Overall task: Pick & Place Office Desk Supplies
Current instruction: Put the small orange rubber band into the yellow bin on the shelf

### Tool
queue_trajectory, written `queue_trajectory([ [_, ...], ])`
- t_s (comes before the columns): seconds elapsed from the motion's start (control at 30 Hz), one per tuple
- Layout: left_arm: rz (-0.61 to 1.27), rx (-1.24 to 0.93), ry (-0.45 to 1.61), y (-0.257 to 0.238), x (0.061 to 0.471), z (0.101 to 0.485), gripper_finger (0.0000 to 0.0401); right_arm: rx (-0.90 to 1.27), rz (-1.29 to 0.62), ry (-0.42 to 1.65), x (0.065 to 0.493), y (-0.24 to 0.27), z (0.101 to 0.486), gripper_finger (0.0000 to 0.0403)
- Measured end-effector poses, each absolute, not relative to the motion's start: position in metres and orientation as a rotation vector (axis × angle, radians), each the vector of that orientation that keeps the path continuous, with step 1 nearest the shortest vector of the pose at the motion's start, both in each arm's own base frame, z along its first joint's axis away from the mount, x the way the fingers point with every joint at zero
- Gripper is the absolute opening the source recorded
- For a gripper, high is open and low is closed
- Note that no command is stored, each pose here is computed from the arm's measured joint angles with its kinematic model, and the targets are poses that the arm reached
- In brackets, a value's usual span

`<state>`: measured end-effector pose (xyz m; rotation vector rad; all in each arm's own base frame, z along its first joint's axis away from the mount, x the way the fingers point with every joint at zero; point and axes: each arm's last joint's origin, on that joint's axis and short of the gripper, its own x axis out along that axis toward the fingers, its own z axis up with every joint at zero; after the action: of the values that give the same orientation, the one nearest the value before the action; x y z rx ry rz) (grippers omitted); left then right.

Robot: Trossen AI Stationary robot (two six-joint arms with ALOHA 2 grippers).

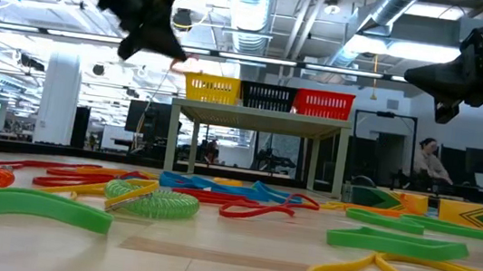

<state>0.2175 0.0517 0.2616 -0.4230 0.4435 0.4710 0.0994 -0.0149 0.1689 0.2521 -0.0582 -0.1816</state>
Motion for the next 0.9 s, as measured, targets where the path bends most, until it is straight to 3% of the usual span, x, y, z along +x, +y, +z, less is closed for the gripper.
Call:
queue_trajectory([
  [0.5, 0.655, -0.168, 0.294, 0.108, 0.224, 0.337, 0.0000, 0.252, -0.182, -0.058, 0.099, -0.015, 0.169, 0.0017],
  [0.9, 0.736, -0.110, 0.431, 0.170, 0.255, 0.322, 0.0000, 0.252, -0.181, -0.058, 0.099, -0.015, 0.169, 0.0017],
])
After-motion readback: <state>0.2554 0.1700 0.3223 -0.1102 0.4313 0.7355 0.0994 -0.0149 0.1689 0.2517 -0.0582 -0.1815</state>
